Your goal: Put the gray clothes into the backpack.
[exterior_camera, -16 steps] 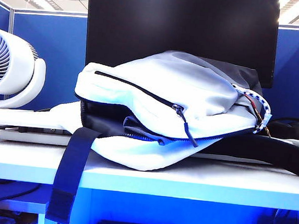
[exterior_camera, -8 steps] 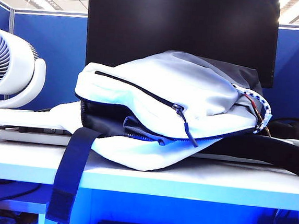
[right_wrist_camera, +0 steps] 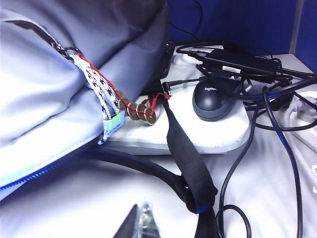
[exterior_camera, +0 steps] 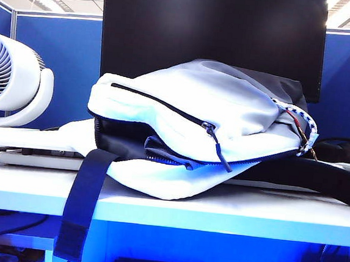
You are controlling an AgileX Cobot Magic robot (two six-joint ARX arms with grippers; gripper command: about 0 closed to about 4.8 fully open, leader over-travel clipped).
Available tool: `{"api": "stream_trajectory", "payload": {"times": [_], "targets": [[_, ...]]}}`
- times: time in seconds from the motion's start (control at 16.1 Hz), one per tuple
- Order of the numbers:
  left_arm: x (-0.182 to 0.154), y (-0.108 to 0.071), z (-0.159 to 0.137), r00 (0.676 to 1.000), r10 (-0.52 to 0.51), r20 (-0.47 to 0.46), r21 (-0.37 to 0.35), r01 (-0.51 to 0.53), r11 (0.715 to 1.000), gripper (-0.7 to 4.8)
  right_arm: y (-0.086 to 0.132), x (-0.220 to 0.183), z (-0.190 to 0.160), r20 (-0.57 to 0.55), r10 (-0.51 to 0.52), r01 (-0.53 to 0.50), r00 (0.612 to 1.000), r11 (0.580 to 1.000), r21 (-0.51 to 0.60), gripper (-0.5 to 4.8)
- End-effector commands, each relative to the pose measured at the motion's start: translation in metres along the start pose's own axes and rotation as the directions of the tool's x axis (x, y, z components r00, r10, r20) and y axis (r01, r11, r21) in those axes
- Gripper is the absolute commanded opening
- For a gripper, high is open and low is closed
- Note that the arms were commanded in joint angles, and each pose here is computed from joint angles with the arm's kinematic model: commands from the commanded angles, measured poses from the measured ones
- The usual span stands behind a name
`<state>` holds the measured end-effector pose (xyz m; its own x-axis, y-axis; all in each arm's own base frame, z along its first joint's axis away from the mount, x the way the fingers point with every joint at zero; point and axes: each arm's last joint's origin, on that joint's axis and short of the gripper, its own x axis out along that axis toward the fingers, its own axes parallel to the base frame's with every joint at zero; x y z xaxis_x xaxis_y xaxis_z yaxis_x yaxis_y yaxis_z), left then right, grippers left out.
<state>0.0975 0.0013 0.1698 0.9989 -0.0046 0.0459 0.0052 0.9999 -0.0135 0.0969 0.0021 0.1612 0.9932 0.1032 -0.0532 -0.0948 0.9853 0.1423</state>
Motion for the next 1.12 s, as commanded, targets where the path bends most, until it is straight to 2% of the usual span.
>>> {"api": "stream_trajectory", "payload": {"times": [0.06, 1.12], "targets": [[-0.0002, -0.0001, 0.0011, 1.0, -0.004, 0.01, 0.007, 0.004, 1.0, -0.05, 0.0001, 0.0, 0.0005, 0.009, 0.001, -0.001, 1.0, 1.0, 0.0, -0.05], [-0.0002, -0.0001, 0.0011, 1.0, -0.004, 0.01, 0.007, 0.004, 1.0, -0.05, -0.0008, 0.0, 0.0004, 0.011, -0.031, 0.03, 0.999, 0.999, 0.042, -0.05]]}}
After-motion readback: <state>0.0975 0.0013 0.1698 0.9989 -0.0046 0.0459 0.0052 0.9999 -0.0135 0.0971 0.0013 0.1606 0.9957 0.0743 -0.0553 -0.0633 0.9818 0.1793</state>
